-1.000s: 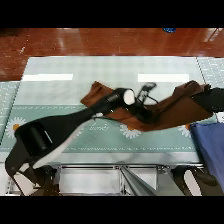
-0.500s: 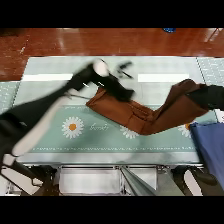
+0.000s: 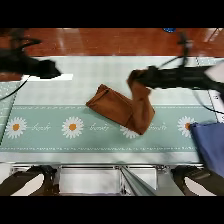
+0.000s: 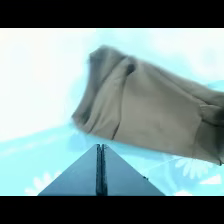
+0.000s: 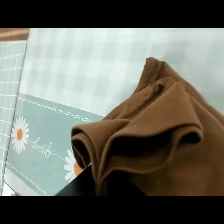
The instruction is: Fold the shirts.
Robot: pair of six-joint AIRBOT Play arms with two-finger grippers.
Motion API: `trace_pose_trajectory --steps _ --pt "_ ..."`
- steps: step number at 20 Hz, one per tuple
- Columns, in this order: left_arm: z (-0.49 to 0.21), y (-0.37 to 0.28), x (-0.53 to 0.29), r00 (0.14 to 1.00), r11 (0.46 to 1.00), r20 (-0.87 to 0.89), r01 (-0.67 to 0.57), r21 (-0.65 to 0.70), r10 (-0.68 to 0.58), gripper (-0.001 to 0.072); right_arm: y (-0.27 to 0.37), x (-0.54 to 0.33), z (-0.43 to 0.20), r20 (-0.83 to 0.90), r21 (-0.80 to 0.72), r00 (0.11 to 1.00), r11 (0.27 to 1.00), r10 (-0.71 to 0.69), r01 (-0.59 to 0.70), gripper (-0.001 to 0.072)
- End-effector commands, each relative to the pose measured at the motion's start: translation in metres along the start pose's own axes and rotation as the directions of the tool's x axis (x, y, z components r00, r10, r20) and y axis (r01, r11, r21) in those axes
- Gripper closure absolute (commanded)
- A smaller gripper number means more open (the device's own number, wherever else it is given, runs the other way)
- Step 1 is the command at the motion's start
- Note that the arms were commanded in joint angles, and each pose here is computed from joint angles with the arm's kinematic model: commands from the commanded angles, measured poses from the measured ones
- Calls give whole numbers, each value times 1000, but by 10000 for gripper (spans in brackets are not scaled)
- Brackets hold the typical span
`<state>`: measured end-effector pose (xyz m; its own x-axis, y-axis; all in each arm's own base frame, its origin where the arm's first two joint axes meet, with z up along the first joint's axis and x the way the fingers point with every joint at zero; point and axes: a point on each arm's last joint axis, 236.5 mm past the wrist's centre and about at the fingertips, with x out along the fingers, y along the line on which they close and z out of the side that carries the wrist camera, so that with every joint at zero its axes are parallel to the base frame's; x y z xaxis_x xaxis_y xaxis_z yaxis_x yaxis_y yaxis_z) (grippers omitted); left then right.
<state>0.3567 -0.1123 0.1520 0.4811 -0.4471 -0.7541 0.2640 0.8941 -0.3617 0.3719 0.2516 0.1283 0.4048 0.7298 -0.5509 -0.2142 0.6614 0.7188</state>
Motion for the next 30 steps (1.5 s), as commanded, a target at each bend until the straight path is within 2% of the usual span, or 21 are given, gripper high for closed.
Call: trace_pose_trajectory --steps 1,4,5,6,7,10,13,15,17,18,20,22,23,24,25,27,30 --pt "-41 6 -34 992 999 114 -42 -32 46 689 -3 97 -13 -74 37 997 999 9 -6 692" --pt "-83 -9 -24 996 996 88 36 -75 -30 689 -10 158 -22 -103 84 994 996 27 -19 688" --pt "-92 -14 -20 995 994 80 63 -93 -56 689 -8 173 -26 -118 117 992 992 54 -40 612" --pt "-97 -16 -16 995 991 73 81 -108 -73 689 -3 184 -32 -140 150 987 987 84 -63 472" --pt "-99 -16 -11 994 988 74 94 -124 -85 689 1 191 -39 -165 160 980 984 109 -83 289" --pt "-92 -12 -6 991 985 107 96 -143 -81 689 3 176 -45 -239 159 960 981 143 -107 298" --pt "-86 -10 -6 989 986 132 91 -142 -72 689 0 109 -28 -309 135 936 982 168 -132 298" --pt "-86 -10 -6 989 986 133 90 -143 -71 689 -20 46 -10 -301 31 953 999 43 -36 299" --pt "-86 -10 -6 989 986 133 90 -142 -71 689 -59 -27 9 -213 -81 951 974 -226 214 298" --pt "-86 -9 -5 988 986 135 90 -143 -70 689 -81 -67 17 -136 -107 918 927 -372 360 299" --pt "-86 -9 -5 989 986 133 89 -144 -70 689 -130 -155 19 37 -59 749 747 -661 662 298" --pt "-86 -9 -4 989 985 132 89 -145 -70 689 -168 -215 -2 126 41 577 586 -807 810 299" --pt "-86 -8 -4 989 985 130 89 -145 -70 689 -186 -227 -21 132 93 540 552 -831 828 299" --pt "-87 -8 -3 989 985 128 89 -147 -70 689 -202 -225 -43 108 144 539 550 -835 823 298" --pt "-87 -8 -3 990 985 126 89 -148 -70 689 -217 -212 -68 65 192 574 575 -816 796 299" --pt "-87 -6 0 991 984 117 88 -154 -70 689 -234 -163 -108 -8 306 702 666 -713 680 299" --pt "-88 -4 4 992 983 104 87 -163 -70 689 -237 -100 -136 -33 423 849 762 -528 490 299"
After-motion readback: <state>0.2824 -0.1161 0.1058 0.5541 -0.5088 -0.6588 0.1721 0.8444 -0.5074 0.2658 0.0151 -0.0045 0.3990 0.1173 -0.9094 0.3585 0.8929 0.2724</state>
